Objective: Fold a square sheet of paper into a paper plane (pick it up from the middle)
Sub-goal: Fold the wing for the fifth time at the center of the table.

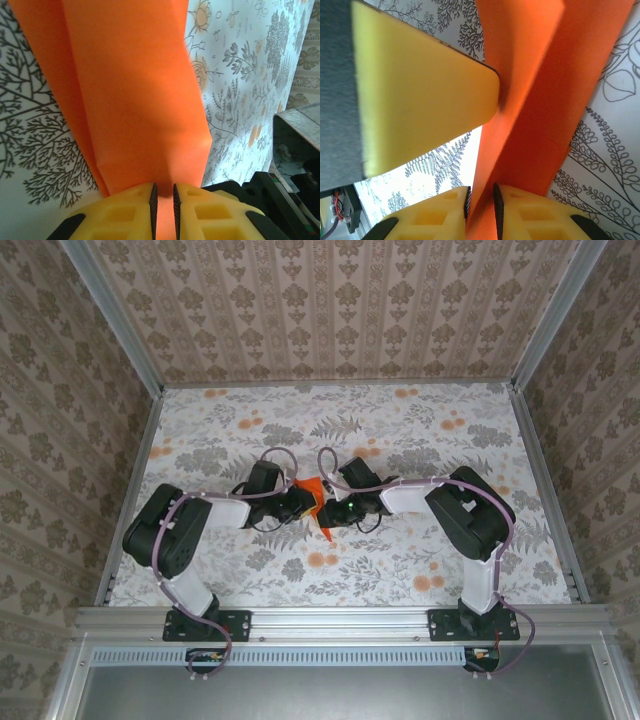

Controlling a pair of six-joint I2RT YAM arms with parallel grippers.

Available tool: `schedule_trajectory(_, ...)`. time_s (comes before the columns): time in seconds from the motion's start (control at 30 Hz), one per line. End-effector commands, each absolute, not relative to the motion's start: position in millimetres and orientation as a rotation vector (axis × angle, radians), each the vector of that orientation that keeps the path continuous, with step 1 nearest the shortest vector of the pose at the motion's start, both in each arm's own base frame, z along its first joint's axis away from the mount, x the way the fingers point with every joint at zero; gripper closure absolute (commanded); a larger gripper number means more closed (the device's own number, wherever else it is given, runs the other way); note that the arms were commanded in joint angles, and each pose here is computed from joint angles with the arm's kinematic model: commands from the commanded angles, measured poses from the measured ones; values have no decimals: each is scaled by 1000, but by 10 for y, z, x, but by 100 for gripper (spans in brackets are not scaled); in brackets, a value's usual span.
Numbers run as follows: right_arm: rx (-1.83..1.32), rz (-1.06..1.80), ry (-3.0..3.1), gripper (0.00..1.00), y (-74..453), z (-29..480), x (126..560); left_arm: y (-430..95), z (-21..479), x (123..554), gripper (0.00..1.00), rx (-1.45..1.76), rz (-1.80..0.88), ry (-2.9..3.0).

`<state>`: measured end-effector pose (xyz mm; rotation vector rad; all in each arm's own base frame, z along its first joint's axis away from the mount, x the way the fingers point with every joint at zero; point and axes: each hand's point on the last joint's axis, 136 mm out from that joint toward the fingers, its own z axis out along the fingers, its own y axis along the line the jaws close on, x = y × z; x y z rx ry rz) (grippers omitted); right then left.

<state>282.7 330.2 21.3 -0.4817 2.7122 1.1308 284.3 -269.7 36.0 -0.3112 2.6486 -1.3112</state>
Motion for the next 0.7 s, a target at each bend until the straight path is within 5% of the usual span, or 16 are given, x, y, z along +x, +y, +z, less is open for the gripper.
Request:
schedule_trajectory(0.0,-490,1119,2789,76,3216,136,2710,-2771,382,2885,81,-275,-1326,2644)
schedule_trajectory(0.67,-427,1121,2817,71,3144,321,2658,-2730,227,2816,82,-303,-1293,2696)
